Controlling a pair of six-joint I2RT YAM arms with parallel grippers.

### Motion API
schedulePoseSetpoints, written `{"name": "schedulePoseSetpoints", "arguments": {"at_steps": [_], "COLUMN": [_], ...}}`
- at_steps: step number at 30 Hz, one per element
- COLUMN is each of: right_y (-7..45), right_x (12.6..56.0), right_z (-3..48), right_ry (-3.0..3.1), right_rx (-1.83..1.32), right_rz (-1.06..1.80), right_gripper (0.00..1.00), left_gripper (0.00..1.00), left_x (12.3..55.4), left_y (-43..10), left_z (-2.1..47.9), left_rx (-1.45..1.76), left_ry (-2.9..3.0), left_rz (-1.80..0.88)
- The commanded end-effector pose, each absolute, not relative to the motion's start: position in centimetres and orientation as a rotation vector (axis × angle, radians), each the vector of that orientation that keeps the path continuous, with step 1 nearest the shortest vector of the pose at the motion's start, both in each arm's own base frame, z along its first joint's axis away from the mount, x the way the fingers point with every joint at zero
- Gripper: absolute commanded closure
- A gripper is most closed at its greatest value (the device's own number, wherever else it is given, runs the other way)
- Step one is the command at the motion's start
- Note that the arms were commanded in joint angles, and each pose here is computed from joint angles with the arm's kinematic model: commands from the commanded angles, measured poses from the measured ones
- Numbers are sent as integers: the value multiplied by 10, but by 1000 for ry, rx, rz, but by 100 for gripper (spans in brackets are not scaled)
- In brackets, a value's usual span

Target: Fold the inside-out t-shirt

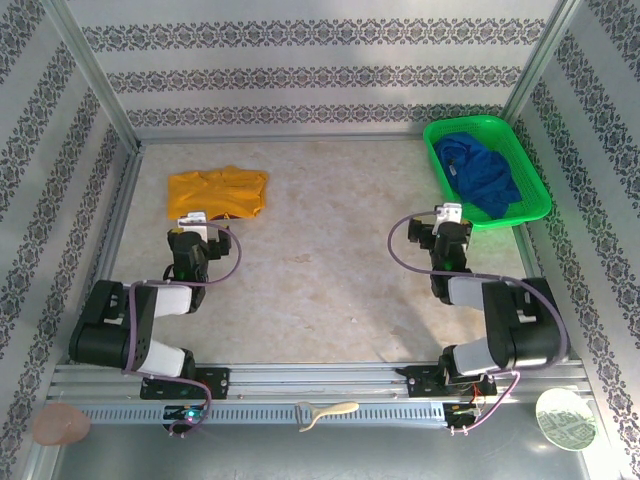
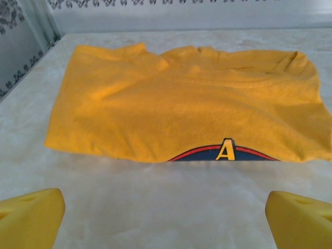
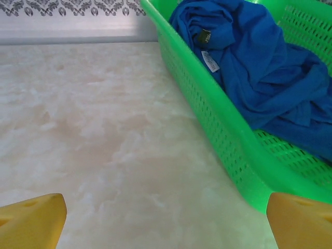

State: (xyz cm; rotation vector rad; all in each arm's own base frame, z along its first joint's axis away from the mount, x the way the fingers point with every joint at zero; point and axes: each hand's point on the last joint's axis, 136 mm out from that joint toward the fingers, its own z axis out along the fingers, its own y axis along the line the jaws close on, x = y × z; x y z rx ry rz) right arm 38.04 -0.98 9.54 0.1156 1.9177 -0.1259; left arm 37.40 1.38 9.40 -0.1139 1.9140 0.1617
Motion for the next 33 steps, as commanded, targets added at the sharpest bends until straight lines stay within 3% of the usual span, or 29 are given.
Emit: {"name": "schedulePoseSetpoints", "arguments": {"at_steps": [1,9,33], "right_y": [2,0,-2], "right_x": [384,400,398], "right_z": [108,105,106], "right_ry": [1790,1874,1869], "right_rx": [39,40,54], "right_rz": [-94,16,-12], "right_gripper": [2,2,2], "left_gripper": [1,1,1], "left_x": [380,401,400], "left_y": [8,8,1], "left_z": [108,86,88], "left_rx": [-47,-24,16], "left_ry": [1803,1914,1907], "left_rz": [146,67,6]}}
